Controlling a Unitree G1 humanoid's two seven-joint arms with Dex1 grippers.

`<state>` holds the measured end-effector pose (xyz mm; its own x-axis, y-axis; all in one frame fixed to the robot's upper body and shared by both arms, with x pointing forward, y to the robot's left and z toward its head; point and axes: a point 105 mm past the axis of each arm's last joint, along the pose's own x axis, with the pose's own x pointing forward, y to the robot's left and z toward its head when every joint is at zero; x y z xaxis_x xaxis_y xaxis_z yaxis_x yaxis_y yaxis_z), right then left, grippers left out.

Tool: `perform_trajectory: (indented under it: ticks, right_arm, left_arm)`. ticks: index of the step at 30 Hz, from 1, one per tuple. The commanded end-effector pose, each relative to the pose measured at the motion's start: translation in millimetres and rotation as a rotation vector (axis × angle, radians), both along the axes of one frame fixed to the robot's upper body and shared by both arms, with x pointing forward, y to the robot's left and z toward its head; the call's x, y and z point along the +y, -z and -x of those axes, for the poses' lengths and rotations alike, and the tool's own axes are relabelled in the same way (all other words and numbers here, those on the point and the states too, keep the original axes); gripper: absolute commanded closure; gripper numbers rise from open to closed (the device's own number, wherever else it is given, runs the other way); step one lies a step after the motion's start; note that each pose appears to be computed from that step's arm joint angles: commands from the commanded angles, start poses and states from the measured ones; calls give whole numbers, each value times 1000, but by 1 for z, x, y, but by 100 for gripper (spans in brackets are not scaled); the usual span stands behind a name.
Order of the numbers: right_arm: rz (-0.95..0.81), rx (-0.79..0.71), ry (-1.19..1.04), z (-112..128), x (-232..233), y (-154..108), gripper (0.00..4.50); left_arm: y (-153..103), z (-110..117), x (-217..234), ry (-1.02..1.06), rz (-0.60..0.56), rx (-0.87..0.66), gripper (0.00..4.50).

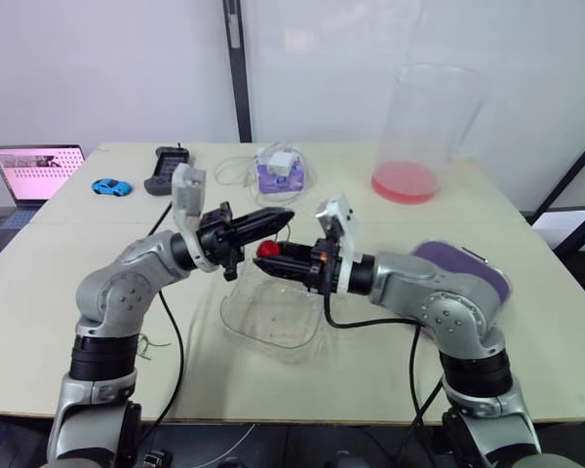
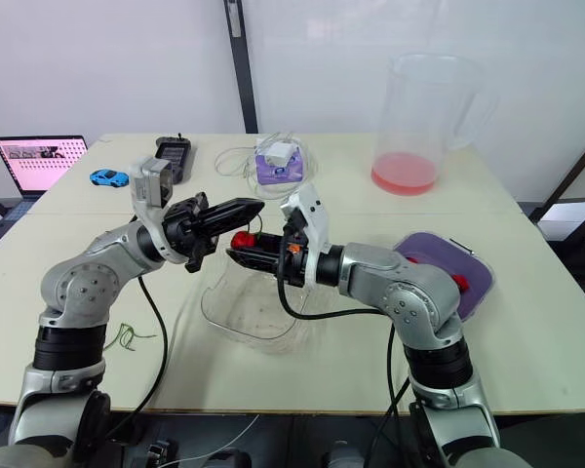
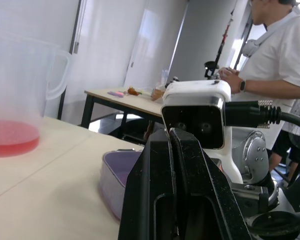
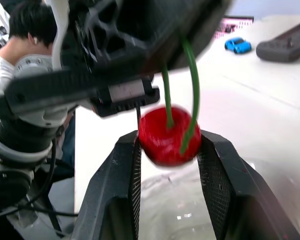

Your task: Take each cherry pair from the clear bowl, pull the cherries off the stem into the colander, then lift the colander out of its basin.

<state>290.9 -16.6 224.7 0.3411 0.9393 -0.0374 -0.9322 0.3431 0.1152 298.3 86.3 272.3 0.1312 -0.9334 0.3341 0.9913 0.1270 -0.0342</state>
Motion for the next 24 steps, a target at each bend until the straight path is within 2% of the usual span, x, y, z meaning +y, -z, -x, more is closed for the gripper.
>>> perform_trajectory:
  ticks: [1,11,16,19,21,24]
  right_arm:
    - [-31,-30,-16,4,2,-9,283]
    - [-72,-91,-7,4,2,-26,283]
    - [-123,-68,-1,2,1,-31,283]
    - [-119,-72,-1,2,1,-32,203]
    - [-108,-84,5,1,2,-31,117]
    - [-72,-104,18,-1,3,-27,117]
  left_arm:
    - [-11,4,1,13,17,-49,450]
    - [-11,5,1,13,19,-46,450]
    - [-9,4,2,8,18,-43,450]
    - [-9,3,3,6,17,-43,450]
    - [-9,3,4,5,17,-44,450]
    - [-9,3,4,6,18,-43,450]
